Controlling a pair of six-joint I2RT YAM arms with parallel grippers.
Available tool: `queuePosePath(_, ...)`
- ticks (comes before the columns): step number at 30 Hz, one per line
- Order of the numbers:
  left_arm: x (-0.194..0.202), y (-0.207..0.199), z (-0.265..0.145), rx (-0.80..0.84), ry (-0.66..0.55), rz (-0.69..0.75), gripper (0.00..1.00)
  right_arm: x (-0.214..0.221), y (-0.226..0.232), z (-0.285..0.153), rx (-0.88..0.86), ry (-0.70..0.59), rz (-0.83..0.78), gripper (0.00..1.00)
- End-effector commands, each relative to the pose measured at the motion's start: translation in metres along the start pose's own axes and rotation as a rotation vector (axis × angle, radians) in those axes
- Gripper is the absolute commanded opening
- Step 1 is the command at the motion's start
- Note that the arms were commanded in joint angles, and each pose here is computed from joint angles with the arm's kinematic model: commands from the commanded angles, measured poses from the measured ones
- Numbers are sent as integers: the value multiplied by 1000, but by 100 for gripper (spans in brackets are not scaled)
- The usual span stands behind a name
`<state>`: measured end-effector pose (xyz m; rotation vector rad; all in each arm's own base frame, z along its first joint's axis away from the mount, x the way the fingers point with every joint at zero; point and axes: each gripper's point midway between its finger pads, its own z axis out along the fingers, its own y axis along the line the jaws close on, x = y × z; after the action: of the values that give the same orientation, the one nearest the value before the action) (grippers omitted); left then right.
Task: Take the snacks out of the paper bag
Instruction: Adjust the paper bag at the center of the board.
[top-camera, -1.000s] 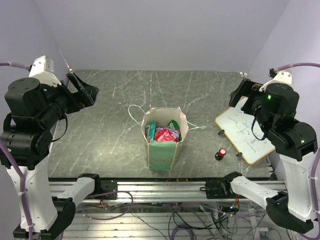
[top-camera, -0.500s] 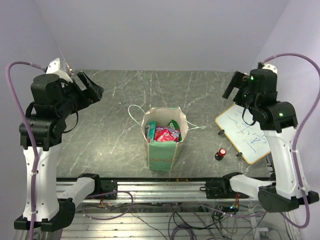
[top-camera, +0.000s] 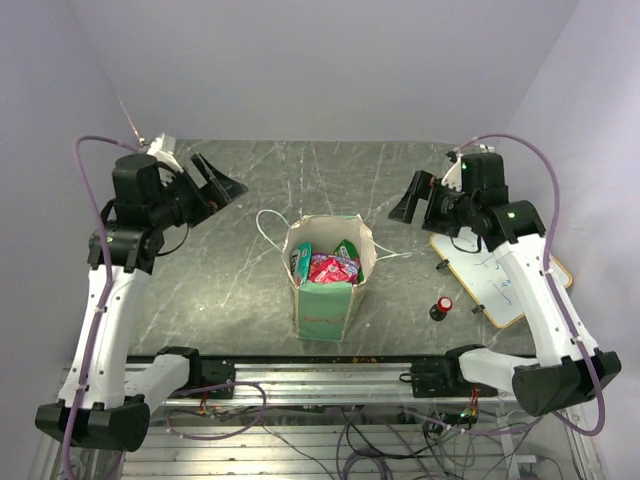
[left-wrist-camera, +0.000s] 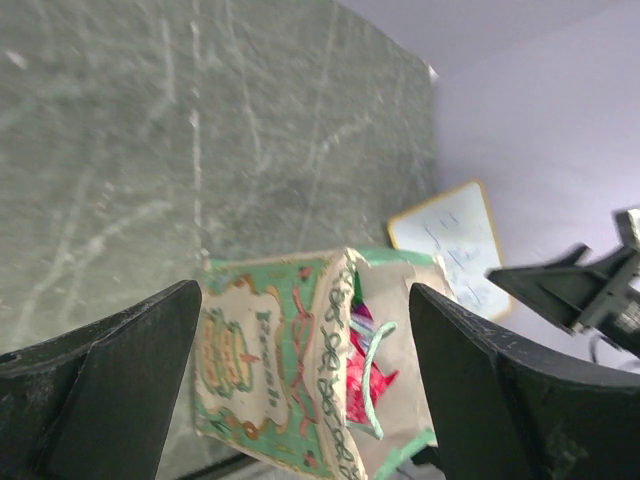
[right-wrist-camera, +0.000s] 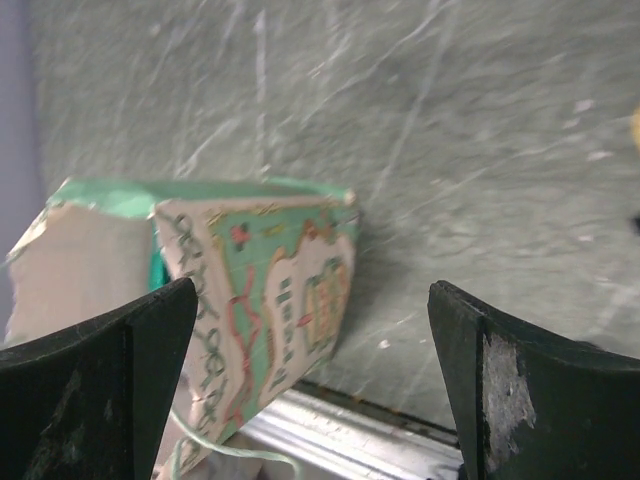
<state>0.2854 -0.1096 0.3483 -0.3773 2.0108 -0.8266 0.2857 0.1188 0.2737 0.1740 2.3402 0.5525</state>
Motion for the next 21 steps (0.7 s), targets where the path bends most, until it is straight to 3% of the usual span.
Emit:
queuePosePath(1,31,-37,9,244,146,-68,96,33,50,3,-332,191,43,100)
queuePosePath(6,84,-51,13,307,322,-37,96,77,70,-2,-553,398,113,99)
queuePosePath(10,115,-58,13,315,398,-24,98,92,76,-12,-644,462,144,93)
queuePosePath(21,131,-62,23,280,428,-56,66,85,85,-26,-689,434,148,73)
